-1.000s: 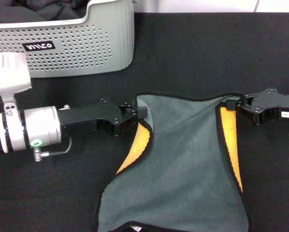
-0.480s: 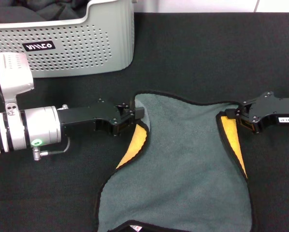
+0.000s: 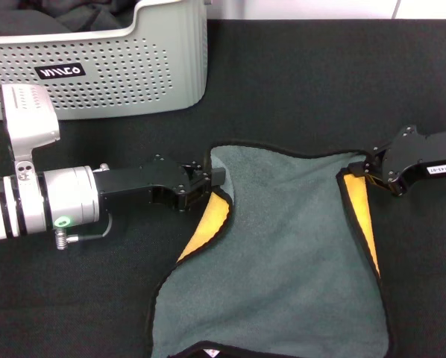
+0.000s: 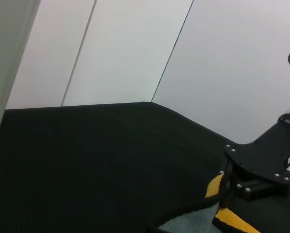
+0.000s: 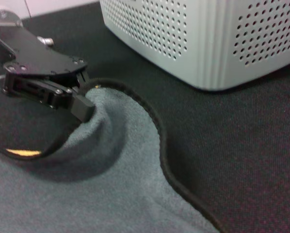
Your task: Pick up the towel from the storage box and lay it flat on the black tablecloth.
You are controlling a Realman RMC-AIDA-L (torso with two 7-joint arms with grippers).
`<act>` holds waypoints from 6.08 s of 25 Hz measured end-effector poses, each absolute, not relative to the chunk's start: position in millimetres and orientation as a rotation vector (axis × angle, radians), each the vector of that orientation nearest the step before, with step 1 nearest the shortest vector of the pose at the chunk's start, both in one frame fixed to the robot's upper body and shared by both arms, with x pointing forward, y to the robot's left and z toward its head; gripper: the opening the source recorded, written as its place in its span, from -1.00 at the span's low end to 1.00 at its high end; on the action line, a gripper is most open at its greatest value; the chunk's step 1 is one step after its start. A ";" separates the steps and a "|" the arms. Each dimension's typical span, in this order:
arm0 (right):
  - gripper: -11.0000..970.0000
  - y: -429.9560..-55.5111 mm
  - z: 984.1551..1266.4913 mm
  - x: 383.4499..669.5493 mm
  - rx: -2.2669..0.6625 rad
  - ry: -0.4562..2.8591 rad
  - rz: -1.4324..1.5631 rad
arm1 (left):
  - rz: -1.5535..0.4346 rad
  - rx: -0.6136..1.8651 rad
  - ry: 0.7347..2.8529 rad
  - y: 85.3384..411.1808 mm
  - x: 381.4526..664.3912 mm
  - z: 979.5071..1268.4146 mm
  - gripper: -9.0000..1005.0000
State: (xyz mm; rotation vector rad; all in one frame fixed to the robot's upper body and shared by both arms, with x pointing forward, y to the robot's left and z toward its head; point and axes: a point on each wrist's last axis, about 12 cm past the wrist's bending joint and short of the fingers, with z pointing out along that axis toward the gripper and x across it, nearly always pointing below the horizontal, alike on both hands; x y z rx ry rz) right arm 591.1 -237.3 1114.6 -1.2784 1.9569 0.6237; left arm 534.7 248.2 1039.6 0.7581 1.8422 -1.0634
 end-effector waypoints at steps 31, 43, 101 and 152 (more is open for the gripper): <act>-0.81 -217.0 1133.9 608.1 -1.587 1.952 0.403 | -1.020 0.743 1.872 247.3 541.0 1037.6 -0.92; -0.81 -213.5 1140.5 609.8 -1.628 1.931 0.344 | -1.023 0.766 1.859 242.2 547.0 1042.2 -0.92; -0.79 -197.7 1126.0 609.6 -1.692 1.988 0.240 | -0.818 0.890 1.937 251.7 579.6 1050.9 -0.91; -0.25 -209.4 1154.7 614.1 -1.649 1.920 -0.034 | -0.808 0.703 1.944 260.5 578.7 1047.2 -0.35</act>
